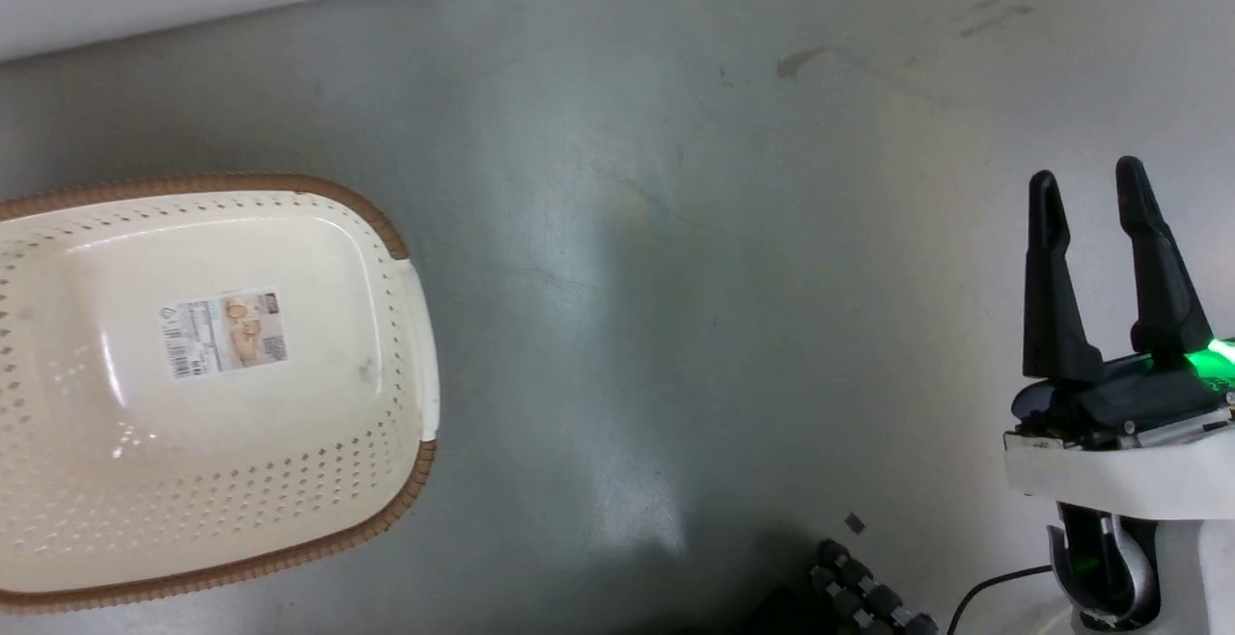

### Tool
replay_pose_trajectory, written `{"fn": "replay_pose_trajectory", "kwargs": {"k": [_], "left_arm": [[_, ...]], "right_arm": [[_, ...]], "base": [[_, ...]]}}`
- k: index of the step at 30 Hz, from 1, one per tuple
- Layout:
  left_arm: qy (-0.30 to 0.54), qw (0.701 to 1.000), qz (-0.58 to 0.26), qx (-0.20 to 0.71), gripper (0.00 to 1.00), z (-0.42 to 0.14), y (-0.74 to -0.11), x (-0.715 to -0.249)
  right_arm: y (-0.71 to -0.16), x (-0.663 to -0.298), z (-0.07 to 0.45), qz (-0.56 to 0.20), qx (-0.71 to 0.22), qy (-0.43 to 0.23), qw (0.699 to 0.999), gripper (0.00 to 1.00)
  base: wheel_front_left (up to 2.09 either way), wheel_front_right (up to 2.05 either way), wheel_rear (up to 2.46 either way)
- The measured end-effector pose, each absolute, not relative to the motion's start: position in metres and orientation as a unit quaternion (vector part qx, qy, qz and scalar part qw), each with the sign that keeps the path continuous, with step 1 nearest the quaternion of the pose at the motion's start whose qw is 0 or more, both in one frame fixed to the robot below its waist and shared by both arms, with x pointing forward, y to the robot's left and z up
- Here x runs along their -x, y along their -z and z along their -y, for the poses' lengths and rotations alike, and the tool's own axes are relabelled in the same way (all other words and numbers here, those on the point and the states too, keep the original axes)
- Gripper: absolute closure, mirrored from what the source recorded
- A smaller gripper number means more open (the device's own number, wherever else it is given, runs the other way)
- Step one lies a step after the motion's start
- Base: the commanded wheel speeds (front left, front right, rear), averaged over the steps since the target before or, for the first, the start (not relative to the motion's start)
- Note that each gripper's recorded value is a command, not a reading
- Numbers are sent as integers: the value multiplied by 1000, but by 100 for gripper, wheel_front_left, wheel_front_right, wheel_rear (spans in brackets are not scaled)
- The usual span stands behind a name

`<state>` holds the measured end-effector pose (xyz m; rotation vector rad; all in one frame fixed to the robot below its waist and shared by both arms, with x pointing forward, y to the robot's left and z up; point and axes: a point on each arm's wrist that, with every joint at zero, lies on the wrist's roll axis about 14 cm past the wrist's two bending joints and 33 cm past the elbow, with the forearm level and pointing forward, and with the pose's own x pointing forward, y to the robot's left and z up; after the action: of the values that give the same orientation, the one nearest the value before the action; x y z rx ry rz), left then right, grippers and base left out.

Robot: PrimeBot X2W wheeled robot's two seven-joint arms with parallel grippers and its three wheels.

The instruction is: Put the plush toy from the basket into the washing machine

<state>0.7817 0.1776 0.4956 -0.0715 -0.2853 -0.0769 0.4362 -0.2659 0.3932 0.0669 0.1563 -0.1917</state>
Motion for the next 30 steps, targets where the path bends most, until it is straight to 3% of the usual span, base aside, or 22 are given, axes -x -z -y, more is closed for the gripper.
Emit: {"fn": "replay_pose_trajectory", "kwargs": {"k": [11, 20, 21, 22, 23, 30], "left_arm": [[39, 999, -9, 0, 100, -179, -382, -791], [61, 996, -48, -32, 100, -179, -369, -780], [63, 996, -52, -35, 82, -180, -370, -778], [64, 996, -53, -39, 36, -180, -371, -776], [65, 995, -56, -41, 0, -180, -372, -774], [70, 994, -60, -57, 0, -184, -388, -747]], "right_arm": [[-375, -440, 264, -97, -36, 93, 990, 0], [-382, -448, 258, -81, -38, 82, 993, 0], [-384, -448, 258, -79, -37, 81, 993, 0], [-386, -449, 258, -76, -36, 80, 993, 0], [-388, -449, 257, -74, -33, 79, 994, 0], [-415, -450, 255, -42, -29, 73, 996, 0]], "base": [[0, 0, 0], [0, 0, 0], [0, 0, 0], [0, 0, 0], [0, 0, 0], [0, 0, 0]]}}
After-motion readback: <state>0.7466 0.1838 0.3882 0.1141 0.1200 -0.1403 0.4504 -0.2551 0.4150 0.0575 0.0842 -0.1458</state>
